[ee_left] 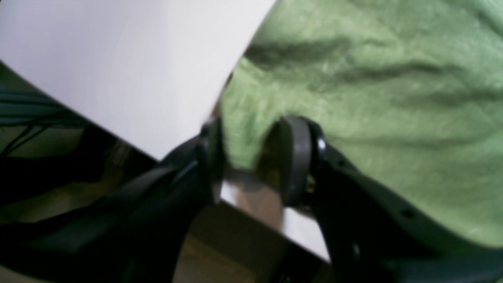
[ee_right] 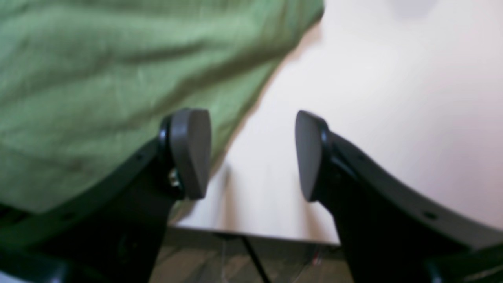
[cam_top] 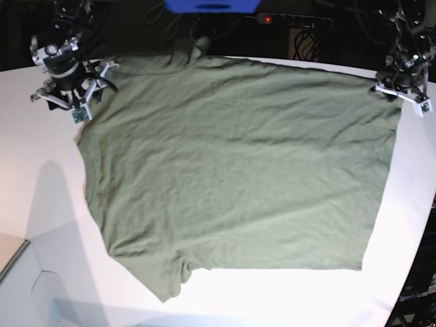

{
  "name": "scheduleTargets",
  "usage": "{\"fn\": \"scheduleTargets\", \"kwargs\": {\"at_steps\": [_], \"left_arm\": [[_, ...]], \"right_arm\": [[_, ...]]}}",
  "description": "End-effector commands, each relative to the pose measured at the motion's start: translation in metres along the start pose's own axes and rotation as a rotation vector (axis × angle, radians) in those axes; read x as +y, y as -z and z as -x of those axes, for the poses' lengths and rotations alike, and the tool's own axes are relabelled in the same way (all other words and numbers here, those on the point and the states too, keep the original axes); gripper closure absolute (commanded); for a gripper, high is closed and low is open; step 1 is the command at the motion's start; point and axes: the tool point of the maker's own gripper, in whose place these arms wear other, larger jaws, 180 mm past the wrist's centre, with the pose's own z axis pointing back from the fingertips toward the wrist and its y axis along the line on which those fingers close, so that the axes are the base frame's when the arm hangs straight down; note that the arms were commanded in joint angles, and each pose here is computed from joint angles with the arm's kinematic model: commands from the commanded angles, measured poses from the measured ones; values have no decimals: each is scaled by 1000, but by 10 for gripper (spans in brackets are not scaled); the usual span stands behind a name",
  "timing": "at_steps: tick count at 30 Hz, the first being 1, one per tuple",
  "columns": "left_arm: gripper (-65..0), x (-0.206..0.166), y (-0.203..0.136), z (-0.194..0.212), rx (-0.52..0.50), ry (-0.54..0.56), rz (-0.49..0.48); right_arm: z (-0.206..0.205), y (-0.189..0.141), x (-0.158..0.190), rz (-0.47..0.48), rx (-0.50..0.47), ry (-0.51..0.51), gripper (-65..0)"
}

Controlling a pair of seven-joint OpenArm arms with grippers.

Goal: Layout the t-shirt on the table in an organized manner, then fold the t-shirt properly
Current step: 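Release the shirt edges and reposition both grippers along the collar side, then grasp the shirt edges with both grippers and stretch them apart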

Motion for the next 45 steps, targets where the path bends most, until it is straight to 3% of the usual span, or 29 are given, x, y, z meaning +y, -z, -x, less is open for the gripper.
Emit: {"fn": "scheduleTargets", "kwargs": {"at_steps": [1, 4, 11, 20, 26, 32, 35, 40, 45], "left_arm": [[-227, -9, 3, 21, 98, 12, 19], [-214, -12, 5, 19, 95, 8, 25], [0, -20, 8, 9, 78, 2, 35], [0, -22, 9, 2, 60, -3, 38], [0, -31, 12, -15, 31, -14, 54], [0, -42, 15, -35, -9, -27, 76], [0, -53, 16, -34, -11, -51, 95], [0, -57, 16, -30, -3, -56, 101], [0, -51, 15, -20, 15, -54, 92]], "right_arm": [[-13, -4, -3, 9, -50, 4, -347], [-8, -4, 2, -2, -38, 7, -345], [-12, -2, 9, -17, -47, 29, -343], [-23, 46, 32, -125, -36, 68, -343], [-32, 78, 19, -147, -16, 70, -343], [-54, 95, -18, -109, -34, 48, -343], [-68, 90, -41, -56, -60, 20, -343], [-81, 52, -71, 67, -84, -46, -347], [-65, 20, -63, 110, -44, -74, -348]]}}
